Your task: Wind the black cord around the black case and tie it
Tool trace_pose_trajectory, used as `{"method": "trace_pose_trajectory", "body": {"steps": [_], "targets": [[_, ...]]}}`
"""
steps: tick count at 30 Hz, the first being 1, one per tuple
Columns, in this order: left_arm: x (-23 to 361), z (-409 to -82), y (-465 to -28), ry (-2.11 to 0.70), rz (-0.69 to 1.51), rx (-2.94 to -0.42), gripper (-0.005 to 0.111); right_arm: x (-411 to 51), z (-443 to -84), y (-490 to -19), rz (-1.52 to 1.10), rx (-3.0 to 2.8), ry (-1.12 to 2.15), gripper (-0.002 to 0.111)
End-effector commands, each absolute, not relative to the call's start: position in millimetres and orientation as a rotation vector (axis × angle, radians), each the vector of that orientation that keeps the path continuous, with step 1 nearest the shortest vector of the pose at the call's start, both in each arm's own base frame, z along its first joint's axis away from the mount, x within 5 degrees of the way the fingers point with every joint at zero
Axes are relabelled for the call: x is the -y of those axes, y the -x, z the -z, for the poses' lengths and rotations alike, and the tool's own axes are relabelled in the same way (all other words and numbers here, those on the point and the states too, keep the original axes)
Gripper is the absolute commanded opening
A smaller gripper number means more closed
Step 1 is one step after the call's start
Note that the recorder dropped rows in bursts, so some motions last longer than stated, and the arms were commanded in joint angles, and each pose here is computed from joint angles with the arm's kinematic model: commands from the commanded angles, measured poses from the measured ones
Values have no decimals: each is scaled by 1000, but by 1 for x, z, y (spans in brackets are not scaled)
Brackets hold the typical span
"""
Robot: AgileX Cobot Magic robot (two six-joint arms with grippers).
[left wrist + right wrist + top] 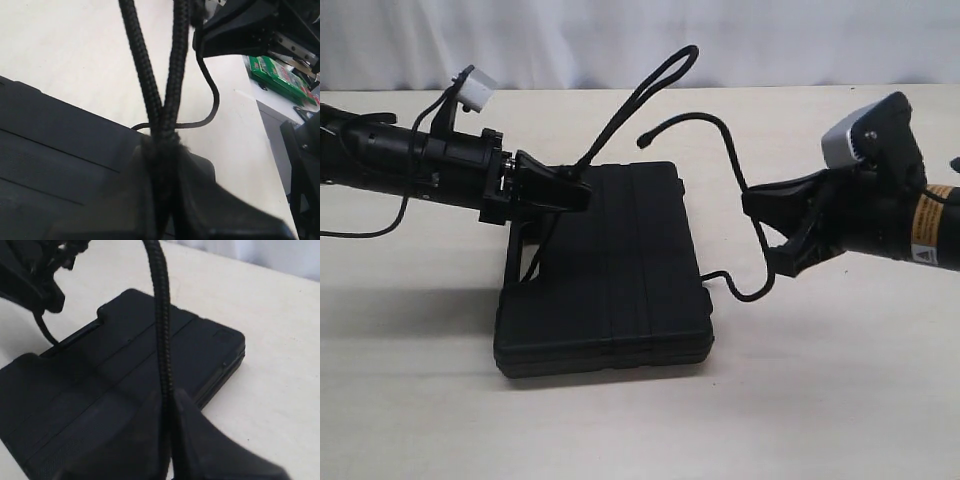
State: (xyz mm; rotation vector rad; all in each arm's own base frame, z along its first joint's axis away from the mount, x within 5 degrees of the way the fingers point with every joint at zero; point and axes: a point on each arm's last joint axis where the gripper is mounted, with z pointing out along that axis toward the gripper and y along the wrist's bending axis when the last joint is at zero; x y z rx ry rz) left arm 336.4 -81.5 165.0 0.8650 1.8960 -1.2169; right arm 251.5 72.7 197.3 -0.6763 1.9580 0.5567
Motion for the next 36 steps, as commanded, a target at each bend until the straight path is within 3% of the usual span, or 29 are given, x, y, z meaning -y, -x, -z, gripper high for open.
{"method": "trace_pose_trajectory", "body": {"steps": [1, 13, 24, 36], "targets": [[82, -169, -338, -840, 1241, -1882, 0, -70, -189, -251, -641, -1949, 742, 4], [82, -166, -334, -858, 1263, -1929, 0, -77, -200, -285, -697, -1830, 781, 4], [82, -167, -335, -850, 1261, -1923, 0, -66, -182, -291, -484, -1964, 862, 4], [89, -164, -330, -939, 1265, -1930, 0, -75, -211, -304, -597, -1798, 807, 4]]}}
